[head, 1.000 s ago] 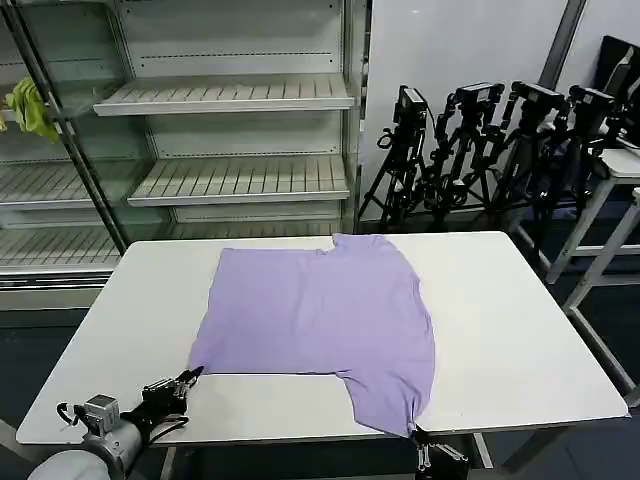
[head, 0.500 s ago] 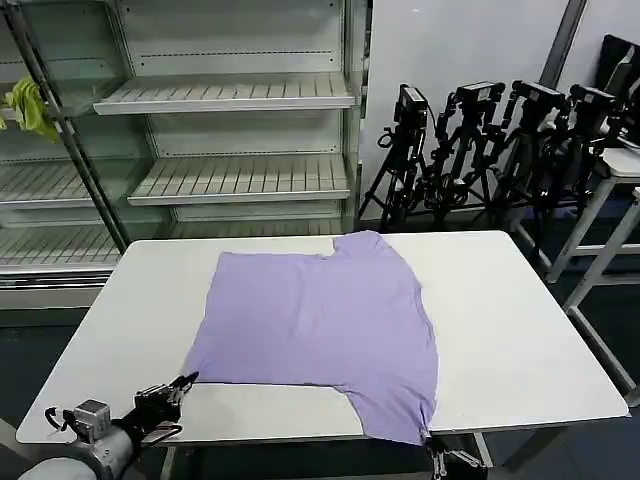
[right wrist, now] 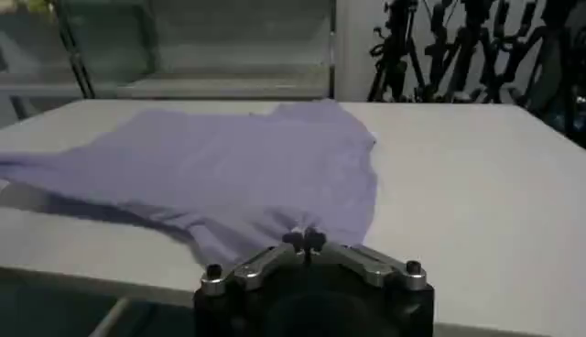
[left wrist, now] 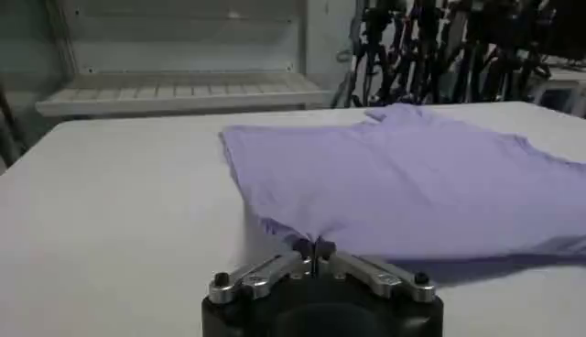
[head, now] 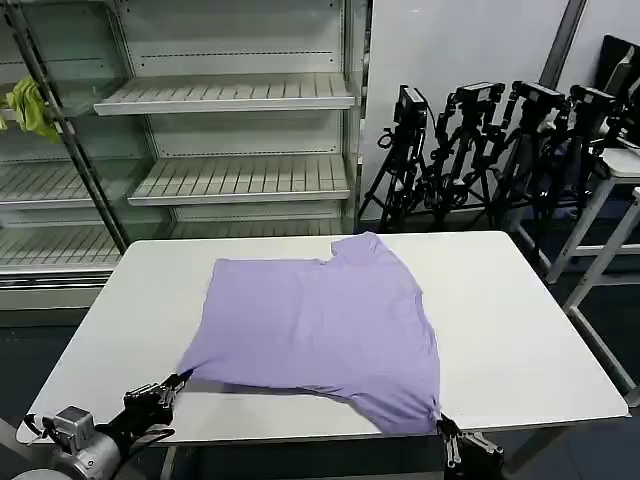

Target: Fold and organize the clothes.

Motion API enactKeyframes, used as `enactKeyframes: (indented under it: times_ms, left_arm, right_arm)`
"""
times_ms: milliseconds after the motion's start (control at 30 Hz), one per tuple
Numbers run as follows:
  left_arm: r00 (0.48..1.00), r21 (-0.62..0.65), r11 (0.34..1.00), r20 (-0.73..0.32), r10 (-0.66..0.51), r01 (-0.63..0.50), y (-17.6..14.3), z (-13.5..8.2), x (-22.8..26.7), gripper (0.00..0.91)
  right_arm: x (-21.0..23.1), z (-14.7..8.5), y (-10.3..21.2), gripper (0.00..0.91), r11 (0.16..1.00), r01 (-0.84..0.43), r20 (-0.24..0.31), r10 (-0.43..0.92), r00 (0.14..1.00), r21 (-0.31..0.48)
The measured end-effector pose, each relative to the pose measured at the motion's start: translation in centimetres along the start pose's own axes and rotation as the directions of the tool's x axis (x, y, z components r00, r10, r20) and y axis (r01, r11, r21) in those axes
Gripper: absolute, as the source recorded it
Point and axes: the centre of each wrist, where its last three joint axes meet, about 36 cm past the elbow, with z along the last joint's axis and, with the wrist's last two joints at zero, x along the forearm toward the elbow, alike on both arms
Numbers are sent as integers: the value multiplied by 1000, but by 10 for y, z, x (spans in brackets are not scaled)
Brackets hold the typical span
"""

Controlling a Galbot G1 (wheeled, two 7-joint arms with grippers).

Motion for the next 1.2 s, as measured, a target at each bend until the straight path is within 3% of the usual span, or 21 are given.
enactKeyframes:
  times_ms: [267, 567, 1200]
  left_arm:
    - [1000, -13, 1000, 24, 9, -8, 8, -4, -9, 50]
    - [1000, -22, 1000, 26, 12, -11, 21, -3, -30, 50]
    - [999, -45, 999, 44, 16, -14, 43, -18, -86, 50]
  right_arm:
    - [-29, -13, -17, 0, 1000, 5, 76, -6, 997, 8]
    - [-71, -19, -35, 0, 1000, 10, 123, -12, 992, 19]
    - [-149, -31, -60, 0, 997, 30, 136, -40, 990, 72]
